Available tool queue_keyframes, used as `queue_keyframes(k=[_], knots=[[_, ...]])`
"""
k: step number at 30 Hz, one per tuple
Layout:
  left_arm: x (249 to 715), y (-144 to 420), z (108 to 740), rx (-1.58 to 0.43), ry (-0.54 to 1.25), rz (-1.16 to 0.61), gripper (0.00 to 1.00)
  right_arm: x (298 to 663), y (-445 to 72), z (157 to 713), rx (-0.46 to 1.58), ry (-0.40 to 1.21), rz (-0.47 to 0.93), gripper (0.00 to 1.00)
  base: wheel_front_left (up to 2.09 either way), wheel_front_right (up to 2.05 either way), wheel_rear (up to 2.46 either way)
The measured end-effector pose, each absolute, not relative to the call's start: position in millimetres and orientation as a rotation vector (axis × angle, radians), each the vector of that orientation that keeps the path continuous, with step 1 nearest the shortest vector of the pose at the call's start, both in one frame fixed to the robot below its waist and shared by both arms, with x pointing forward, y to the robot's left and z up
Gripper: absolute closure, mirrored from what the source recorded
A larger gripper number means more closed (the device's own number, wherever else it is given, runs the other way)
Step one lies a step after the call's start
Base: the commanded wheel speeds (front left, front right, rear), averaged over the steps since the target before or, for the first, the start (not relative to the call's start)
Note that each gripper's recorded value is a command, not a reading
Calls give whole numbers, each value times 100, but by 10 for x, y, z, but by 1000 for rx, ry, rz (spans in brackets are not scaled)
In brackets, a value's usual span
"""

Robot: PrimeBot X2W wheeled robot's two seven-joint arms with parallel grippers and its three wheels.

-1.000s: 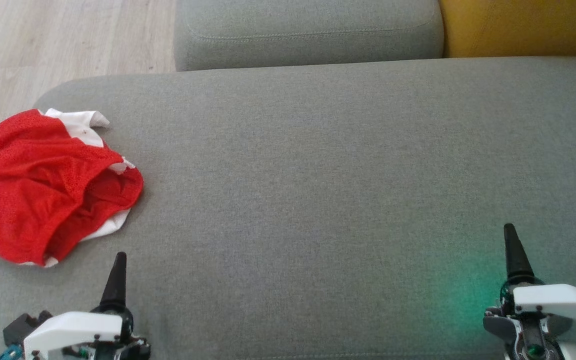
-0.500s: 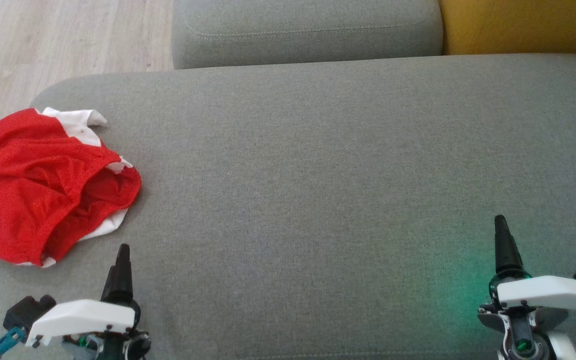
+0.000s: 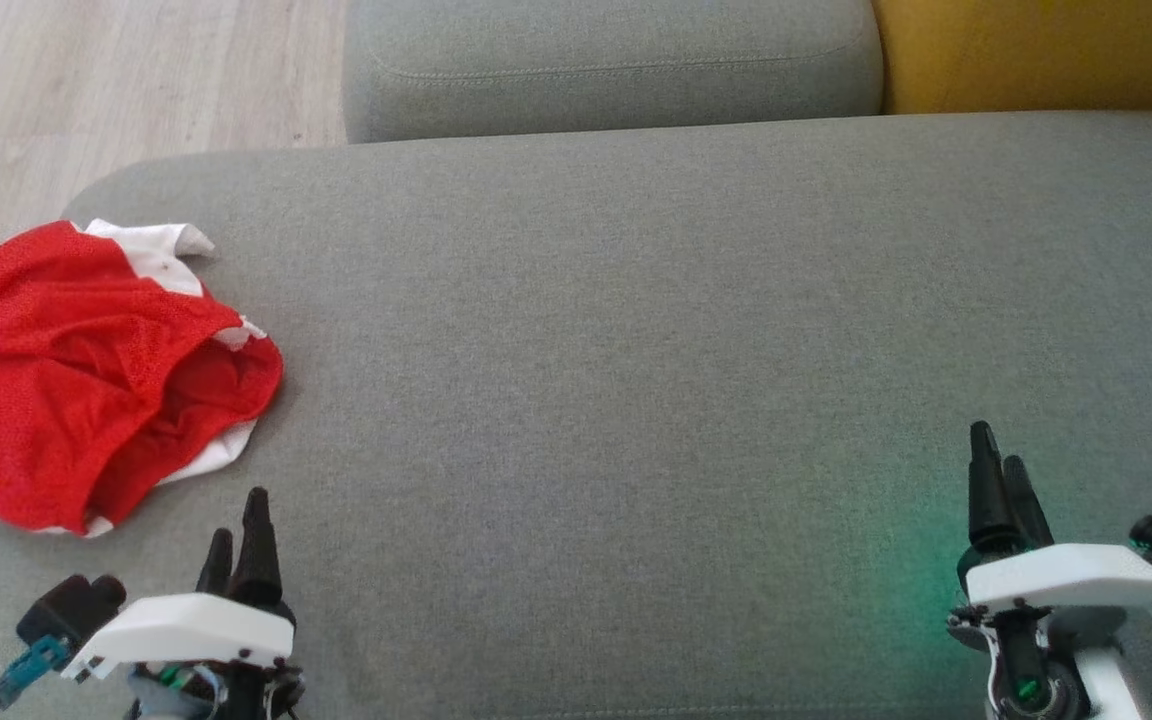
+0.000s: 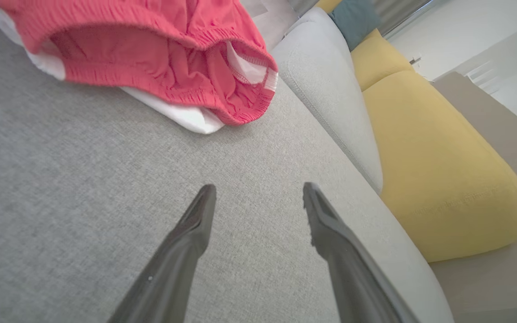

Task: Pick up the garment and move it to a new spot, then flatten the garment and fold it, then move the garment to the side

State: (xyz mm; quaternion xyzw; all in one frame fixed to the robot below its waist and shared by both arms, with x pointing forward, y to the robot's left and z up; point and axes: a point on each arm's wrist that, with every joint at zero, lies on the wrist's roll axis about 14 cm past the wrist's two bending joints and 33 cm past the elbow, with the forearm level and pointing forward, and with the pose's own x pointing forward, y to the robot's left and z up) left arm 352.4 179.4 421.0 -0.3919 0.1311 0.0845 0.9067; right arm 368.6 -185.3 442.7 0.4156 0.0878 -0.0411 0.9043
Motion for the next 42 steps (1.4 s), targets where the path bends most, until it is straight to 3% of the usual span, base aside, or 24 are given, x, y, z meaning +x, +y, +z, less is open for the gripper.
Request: queue_keyframes(k=[42], knots=[[3611,1702,4408,-255,176,80,0,3771,-1733,4464,344,158,31,0,0,0,0]])
